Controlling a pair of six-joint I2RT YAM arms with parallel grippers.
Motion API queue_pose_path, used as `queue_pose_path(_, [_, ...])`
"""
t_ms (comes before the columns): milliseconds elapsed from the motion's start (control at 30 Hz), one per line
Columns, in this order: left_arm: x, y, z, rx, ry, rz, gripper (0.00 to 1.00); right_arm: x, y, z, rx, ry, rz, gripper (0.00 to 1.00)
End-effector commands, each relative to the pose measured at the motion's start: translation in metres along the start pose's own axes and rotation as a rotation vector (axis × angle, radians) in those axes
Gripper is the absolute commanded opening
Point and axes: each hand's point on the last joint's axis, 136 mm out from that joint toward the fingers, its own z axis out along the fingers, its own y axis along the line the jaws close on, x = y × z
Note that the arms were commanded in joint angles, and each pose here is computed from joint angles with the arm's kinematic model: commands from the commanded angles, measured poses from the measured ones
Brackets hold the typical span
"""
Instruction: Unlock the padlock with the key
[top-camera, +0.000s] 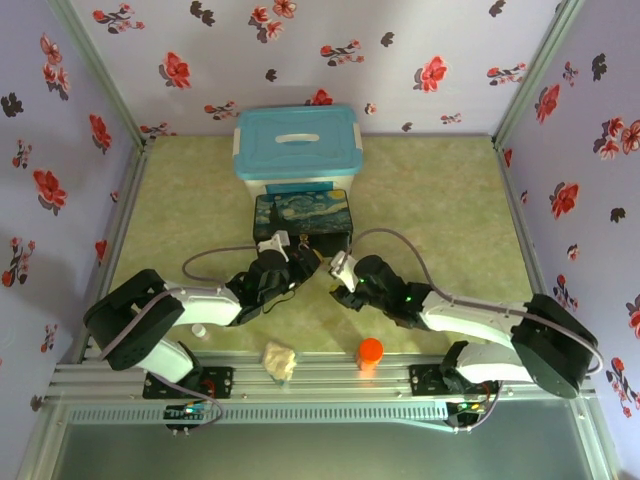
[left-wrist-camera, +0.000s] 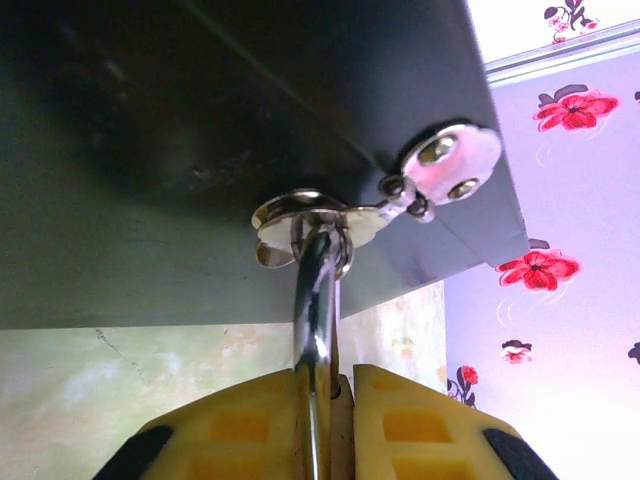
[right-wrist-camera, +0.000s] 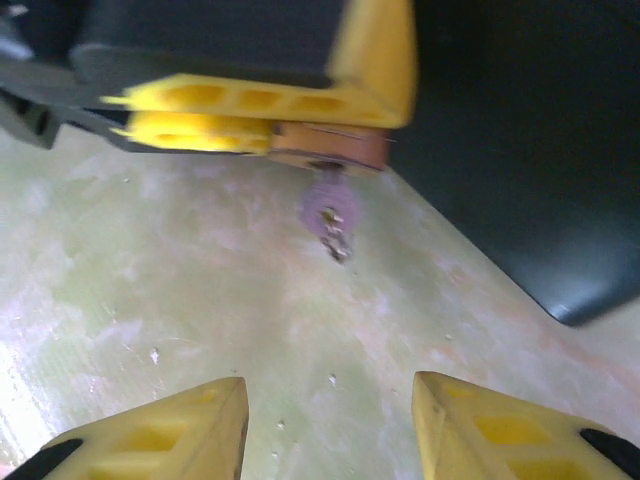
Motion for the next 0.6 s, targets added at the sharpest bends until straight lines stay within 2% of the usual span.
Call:
queue_pose_path(0, [-0.011,-0.036,-0.004,0.112,-0.047,-0.001,0.0,-0.027,0.005,0.002,-0.006,-0.079,-0.116,0.45])
queue_pose_path(200, [-0.009,-0.038,-0.004,0.121,-0.043,-0.007,0.0,-0.043,-0.011,0.005,0.136,-0.112,-0.166,0.4])
queue_pose_path(567, [-0.009,-0.042,-0.007,0.14,-0.048,-0.009,0.0,-0.051,-0.012,0.017,0.21,-0.126,-0.194,0.27])
